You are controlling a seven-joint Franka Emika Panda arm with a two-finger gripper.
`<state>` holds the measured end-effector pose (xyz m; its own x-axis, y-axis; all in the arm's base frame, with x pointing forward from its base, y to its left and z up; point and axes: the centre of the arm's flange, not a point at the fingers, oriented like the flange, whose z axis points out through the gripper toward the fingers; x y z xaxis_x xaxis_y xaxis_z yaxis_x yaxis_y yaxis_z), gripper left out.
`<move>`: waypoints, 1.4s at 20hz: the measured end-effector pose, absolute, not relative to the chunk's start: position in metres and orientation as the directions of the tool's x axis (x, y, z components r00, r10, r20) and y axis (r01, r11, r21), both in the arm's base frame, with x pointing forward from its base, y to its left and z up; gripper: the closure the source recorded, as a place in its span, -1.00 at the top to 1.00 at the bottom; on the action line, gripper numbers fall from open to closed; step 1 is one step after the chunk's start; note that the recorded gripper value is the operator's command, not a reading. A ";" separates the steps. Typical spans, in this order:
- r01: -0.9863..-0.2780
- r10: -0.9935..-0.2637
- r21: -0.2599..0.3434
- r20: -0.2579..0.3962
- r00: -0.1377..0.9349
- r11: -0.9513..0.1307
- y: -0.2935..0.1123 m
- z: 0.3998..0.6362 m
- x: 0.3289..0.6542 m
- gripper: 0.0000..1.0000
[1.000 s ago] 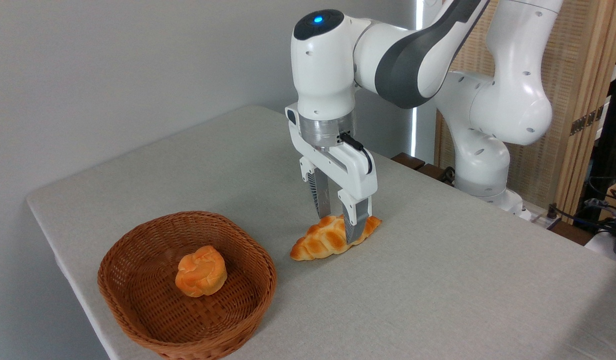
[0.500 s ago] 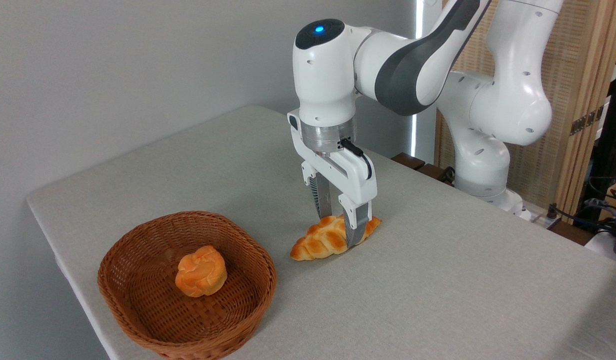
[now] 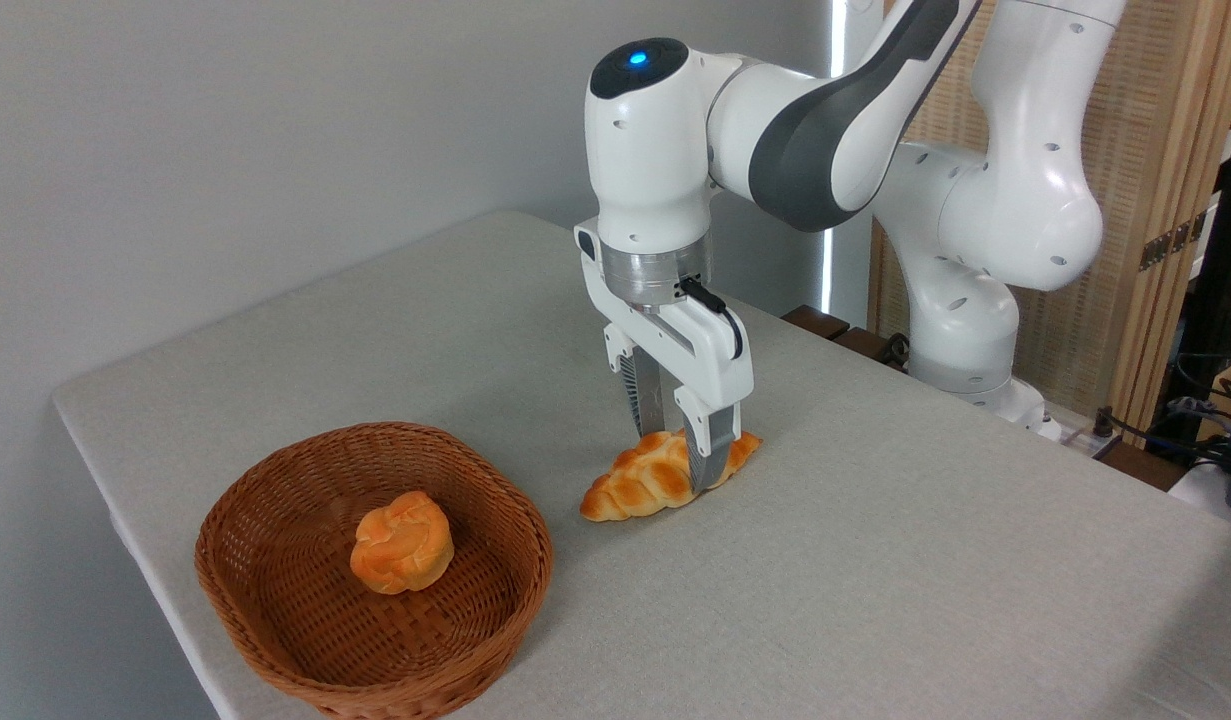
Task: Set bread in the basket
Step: 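Close the gripper on the end of the braided roll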
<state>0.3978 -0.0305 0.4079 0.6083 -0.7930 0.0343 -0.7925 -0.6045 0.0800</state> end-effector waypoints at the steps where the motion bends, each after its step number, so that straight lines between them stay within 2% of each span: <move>1: -0.793 -0.793 0.080 0.034 0.608 -0.604 -0.031 0.408 0.398 0.04; 25: -0.798 -0.798 0.078 0.037 0.602 -0.598 -0.031 0.409 0.398 0.04; 28: -0.798 -0.798 0.072 0.042 0.601 -0.598 -0.030 0.413 0.399 -0.02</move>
<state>0.3990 -0.0305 0.4126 0.6015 -0.7978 0.0424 -0.7982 -0.5980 0.0718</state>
